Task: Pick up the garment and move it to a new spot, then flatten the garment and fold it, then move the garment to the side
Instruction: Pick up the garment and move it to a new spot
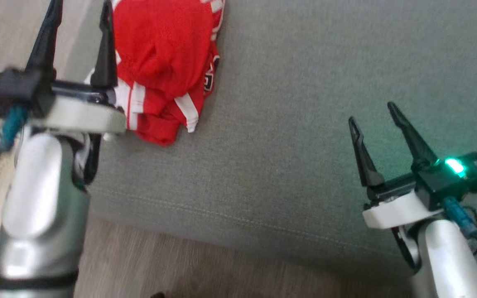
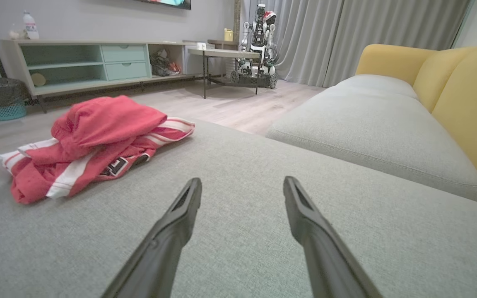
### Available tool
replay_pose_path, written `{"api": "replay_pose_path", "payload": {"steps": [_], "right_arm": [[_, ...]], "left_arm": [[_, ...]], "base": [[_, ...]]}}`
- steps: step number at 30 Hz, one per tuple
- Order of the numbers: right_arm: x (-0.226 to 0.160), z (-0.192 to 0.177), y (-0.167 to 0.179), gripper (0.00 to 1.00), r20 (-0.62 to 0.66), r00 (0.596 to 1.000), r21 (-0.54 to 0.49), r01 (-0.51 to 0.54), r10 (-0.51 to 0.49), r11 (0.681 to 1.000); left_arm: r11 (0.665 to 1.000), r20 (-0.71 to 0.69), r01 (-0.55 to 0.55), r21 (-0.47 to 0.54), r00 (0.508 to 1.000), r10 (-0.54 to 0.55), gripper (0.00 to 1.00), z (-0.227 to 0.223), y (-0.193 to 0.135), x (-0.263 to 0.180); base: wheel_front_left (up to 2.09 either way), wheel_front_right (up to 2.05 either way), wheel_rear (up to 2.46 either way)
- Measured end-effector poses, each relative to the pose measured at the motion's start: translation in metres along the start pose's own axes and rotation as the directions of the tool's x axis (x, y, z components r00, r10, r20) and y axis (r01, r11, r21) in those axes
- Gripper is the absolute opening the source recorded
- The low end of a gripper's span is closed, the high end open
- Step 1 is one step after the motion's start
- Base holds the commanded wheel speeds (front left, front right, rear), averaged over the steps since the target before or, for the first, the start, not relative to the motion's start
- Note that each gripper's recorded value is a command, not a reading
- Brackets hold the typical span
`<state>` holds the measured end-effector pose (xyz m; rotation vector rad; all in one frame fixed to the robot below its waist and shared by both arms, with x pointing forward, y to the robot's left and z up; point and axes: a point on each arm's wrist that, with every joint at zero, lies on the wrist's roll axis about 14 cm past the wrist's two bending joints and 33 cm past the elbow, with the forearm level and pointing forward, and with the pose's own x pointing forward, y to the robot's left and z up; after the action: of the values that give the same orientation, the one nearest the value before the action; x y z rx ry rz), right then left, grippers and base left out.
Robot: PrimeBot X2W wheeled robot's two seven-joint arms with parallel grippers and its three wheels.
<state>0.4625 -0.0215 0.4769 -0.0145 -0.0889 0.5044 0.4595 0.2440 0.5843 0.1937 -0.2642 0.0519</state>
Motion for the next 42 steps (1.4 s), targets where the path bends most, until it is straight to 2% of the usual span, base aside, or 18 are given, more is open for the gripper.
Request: {"api": "replay_pose_path", "payload": {"steps": [4,8,11,20,22,23,24,25,27,34,35,39,42], "right_arm": [[0.007,-0.023,-0.012,1.00,-0.033,0.999,-0.016,0.002,-0.003,1.000],[0.015,-0.042,-0.024,1.00,-0.055,0.998,-0.026,0.009,-0.011,1.000],[0.021,-0.054,-0.027,1.00,-0.065,0.998,-0.024,0.002,-0.004,1.000],[0.030,-0.063,-0.021,1.00,-0.062,0.998,-0.016,-0.031,0.030,0.999],[0.030,-0.062,-0.021,1.00,-0.060,0.998,-0.017,-0.032,0.031,0.999],[0.031,-0.061,-0.021,1.00,-0.057,0.998,-0.018,-0.031,0.030,0.999],[0.032,-0.059,-0.022,1.00,-0.050,0.998,-0.019,-0.029,0.028,0.999],[0.033,-0.056,-0.023,1.00,-0.043,0.999,-0.020,-0.026,0.025,0.999],[0.033,-0.051,-0.026,1.00,-0.031,0.999,-0.023,-0.017,0.017,1.000],[0.028,-0.023,-0.035,1.00,0.017,0.999,-0.032,0.028,-0.028,0.999],[0.028,-0.023,-0.035,1.00,0.017,0.999,-0.032,0.028,-0.028,0.999],[0.023,0.003,-0.040,1.00,0.064,0.996,-0.031,0.061,-0.059,0.998],[0.014,0.022,-0.047,1.00,0.095,0.991,-0.036,0.094,-0.090,0.995]], "left_arm": [[0.998,-0.266,0.004,-0.067,0.964,-0.022,1.00,-0.074,0.004,0.024],[0.994,-0.407,0.037,-0.101,0.910,-0.075,1.00,-0.107,-0.005,0.054],[0.989,-0.522,0.052,-0.141,0.845,-0.119,1.00,-0.137,-0.017,0.054],[0.963,-0.723,0.064,-0.261,0.648,-0.239,1.00,-0.190,-0.048,0.020],[0.960,-0.730,0.063,-0.274,0.636,-0.250,1.00,-0.192,-0.048,0.019],[0.960,-0.732,0.061,-0.274,0.634,-0.249,1.00,-0.193,-0.046,0.019],[0.961,-0.732,0.066,-0.270,0.634,-0.249,0.29,-0.194,-0.045,0.019],[0.961,-0.726,0.067,-0.268,0.642,-0.247,0.00,-0.194,-0.044,0.020],[0.959,-0.706,0.069,-0.276,0.662,-0.251,0.00,-0.191,-0.043,0.022],[0.960,-0.547,0.097,-0.262,0.805,-0.231,0.00,-0.151,-0.030,0.046],[0.960,-0.547,0.097,-0.262,0.805,-0.231,0.00,-0.151,-0.030,0.046],[0.958,-0.412,0.158,-0.237,0.877,-0.247,0.00,-0.107,-0.029,0.067],[0.953,-0.293,0.229,-0.197,0.914,-0.280,0.00,-0.065,-0.035,0.086]], "base": [[0.00,0.00,0.00],[0.00,0.00,0.00],[0.00,0.00,0.00],[0.00,0.00,0.00],[0.00,0.00,0.00],[0.00,0.00,0.00],[0.00,0.00,0.00],[0.00,0.00,0.00],[0.00,0.00,0.00],[0.00,0.00,0.00],[0.00,0.00,0.00],[0.00,0.00,0.00],[0.00,0.00,0.00]]}}
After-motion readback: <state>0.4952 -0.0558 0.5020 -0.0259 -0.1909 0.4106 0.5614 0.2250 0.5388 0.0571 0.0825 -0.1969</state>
